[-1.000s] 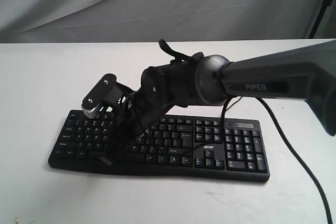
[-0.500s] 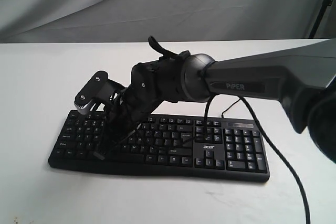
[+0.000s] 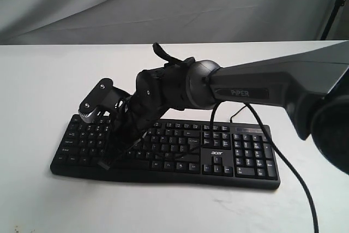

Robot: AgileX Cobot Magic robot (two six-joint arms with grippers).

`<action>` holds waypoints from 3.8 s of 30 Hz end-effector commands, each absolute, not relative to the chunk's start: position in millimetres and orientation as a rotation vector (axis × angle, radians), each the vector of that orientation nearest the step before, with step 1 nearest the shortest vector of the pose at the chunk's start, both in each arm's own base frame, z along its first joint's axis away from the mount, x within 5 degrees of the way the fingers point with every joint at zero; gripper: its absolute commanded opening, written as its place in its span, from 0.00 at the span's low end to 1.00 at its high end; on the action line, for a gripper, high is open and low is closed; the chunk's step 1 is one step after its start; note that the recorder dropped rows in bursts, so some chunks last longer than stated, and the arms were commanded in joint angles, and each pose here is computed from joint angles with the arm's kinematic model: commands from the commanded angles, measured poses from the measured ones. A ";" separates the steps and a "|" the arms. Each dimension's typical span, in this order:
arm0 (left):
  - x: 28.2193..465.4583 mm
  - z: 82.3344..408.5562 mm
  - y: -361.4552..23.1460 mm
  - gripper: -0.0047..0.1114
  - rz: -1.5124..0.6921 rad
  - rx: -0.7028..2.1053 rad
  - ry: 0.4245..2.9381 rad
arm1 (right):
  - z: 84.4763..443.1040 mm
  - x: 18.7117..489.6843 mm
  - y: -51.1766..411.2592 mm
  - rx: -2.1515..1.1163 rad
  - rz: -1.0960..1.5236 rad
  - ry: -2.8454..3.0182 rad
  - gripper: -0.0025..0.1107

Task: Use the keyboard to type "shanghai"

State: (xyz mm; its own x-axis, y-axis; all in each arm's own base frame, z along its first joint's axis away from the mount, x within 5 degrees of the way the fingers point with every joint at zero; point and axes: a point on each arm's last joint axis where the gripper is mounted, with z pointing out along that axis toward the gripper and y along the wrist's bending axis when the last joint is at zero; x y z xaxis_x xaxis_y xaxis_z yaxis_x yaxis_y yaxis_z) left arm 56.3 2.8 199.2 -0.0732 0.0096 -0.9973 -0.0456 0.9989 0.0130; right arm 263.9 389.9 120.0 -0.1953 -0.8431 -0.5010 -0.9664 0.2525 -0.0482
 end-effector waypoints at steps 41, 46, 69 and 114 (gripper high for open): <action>56.2 199.3 2.4 0.04 0.039 -0.024 1.637 | 151.4 268.5 387.5 -1.634 0.371 2.072 0.02; 56.2 199.3 2.4 0.04 0.039 -0.024 1.637 | 162.4 267.3 418.7 -1.683 0.381 1.991 0.02; 56.2 199.3 2.4 0.04 0.039 -0.024 1.637 | 143.1 269.0 469.5 -1.812 0.416 1.967 0.02; 56.2 199.3 2.4 0.04 0.039 -0.024 1.637 | 153.6 278.4 336.6 -1.546 0.375 2.126 0.02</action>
State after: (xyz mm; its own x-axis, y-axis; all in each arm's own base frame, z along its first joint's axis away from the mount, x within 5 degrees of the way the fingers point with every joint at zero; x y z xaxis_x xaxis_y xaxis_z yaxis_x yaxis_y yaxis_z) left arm 56.3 2.8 199.2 -0.0732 0.0096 -0.9973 -0.0456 0.9989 0.0130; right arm 276.0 335.6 154.7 -0.2542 -0.8277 -0.5003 -0.9438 0.3252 -0.0584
